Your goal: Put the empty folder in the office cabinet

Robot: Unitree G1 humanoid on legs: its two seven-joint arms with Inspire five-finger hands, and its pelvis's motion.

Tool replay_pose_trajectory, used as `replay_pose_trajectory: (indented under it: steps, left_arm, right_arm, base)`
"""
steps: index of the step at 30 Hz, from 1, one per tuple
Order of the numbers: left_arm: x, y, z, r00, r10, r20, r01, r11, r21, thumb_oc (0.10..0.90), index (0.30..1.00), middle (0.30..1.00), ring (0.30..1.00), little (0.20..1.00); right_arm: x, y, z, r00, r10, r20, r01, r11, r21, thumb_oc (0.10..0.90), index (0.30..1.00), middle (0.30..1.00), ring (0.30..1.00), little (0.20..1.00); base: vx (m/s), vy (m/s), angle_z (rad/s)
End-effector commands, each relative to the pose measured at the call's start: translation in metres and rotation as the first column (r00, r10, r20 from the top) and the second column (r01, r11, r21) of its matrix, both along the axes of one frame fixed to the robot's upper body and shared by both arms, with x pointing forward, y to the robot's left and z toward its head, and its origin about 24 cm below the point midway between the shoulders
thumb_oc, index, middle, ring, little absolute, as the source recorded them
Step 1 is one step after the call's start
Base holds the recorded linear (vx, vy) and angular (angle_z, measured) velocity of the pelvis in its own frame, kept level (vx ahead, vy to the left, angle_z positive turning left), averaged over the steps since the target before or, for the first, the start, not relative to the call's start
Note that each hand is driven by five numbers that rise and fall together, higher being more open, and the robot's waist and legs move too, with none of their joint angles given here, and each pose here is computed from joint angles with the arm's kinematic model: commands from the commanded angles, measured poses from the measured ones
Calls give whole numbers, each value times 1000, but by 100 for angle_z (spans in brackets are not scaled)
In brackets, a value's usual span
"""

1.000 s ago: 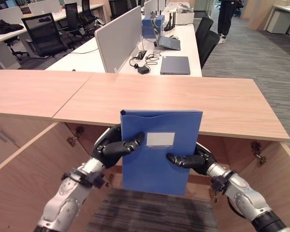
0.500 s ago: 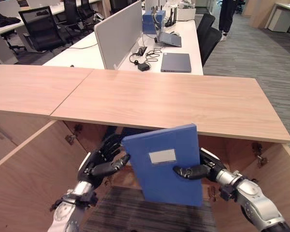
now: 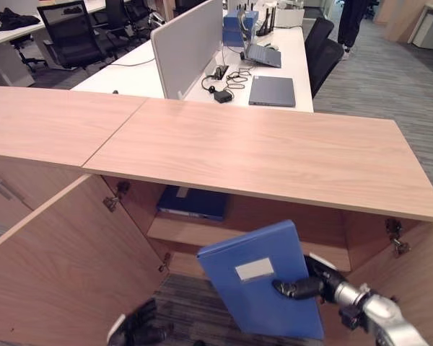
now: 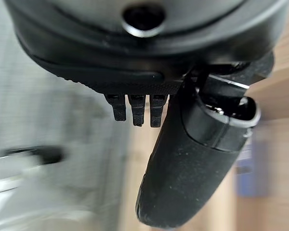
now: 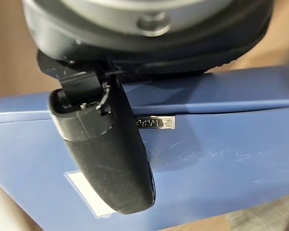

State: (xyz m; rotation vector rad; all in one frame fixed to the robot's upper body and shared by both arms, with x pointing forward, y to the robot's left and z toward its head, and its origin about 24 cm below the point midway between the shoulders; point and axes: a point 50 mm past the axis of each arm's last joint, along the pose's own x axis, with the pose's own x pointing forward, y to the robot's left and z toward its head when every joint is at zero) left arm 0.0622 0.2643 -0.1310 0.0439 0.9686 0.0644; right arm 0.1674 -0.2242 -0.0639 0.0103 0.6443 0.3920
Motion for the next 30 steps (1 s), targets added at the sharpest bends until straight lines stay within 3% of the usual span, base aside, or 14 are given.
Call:
replay_pose_trajectory:
  steps: [1,4,5,8,11,14,16,19,26,27,28,30]
  left_arm:
    - [42,4,12,989,-81,125,72,995,75,800,900,900,900,900]
    - [37,-7,2,993,-93,71,89,994,58,800,900,900,900,900]
    - [37,-7,2,993,-93,72,89,994,59,800,900,900,900,900]
    - [34,-13,-4,990,-136,30,132,987,93,800,900,900,900,900]
    - [32,-16,-6,990,-138,15,135,986,100,800,900,900,900,900]
    - [38,-17,-3,983,-179,37,173,977,125,800,900,900,900,900]
    - [40,-19,-1,974,-221,48,213,968,136,800,900,900,900,900]
    - [37,-19,0,966,-254,41,246,958,146,800,900,900,900,900]
    - [57,-24,12,924,-365,117,340,921,189,800,900,900,900,900]
    - [59,-25,12,922,-369,120,343,920,190,800,900,900,900,900]
    - [67,-27,17,896,-420,144,388,898,208,800,900,900,900,900]
    - [73,-29,21,873,-460,159,423,879,219,800,900,900,900,900]
  right_arm:
    - [35,21,25,970,-156,187,109,965,237,400,300,300,300,300]
    - [32,31,-1,936,-348,48,310,884,350,400,300,300,300,300]
    - [32,31,-1,936,-348,49,310,883,351,400,300,300,300,300]
    - [32,46,-15,846,-522,-104,497,706,504,400,300,300,300,300]
    - [41,52,-13,757,-627,-184,587,530,612,400,300,300,300,300]
    - [66,49,6,685,-705,-183,585,383,715,400,300,300,300,300]
    - [83,44,23,648,-747,-151,555,327,765,400,300,300,300,300]
    - [107,29,49,534,-834,-140,523,196,830,400,300,300,300,300]
    - [150,-20,101,237,-948,-212,446,-88,891,400,300,300,300,300]
    - [152,-22,102,233,-949,-212,443,-90,892,400,300,300,300,300]
    - [161,-36,118,170,-956,-237,417,-148,897,400,300,300,300,300]
    - [167,-50,131,123,-958,-261,390,-195,900,400,300,300,300,300]
  base:
    - [0,0,0]
    - [6,-8,7]
    - [-10,-11,6]
    - [-5,-7,3]
    - [0,0,0]
    - [-34,4,4]
    - [-14,11,12]
    - [10,5,9]
    - [-6,9,11]
    - [-38,12,10]
    - [-44,1,8]
    - [-46,-4,6]
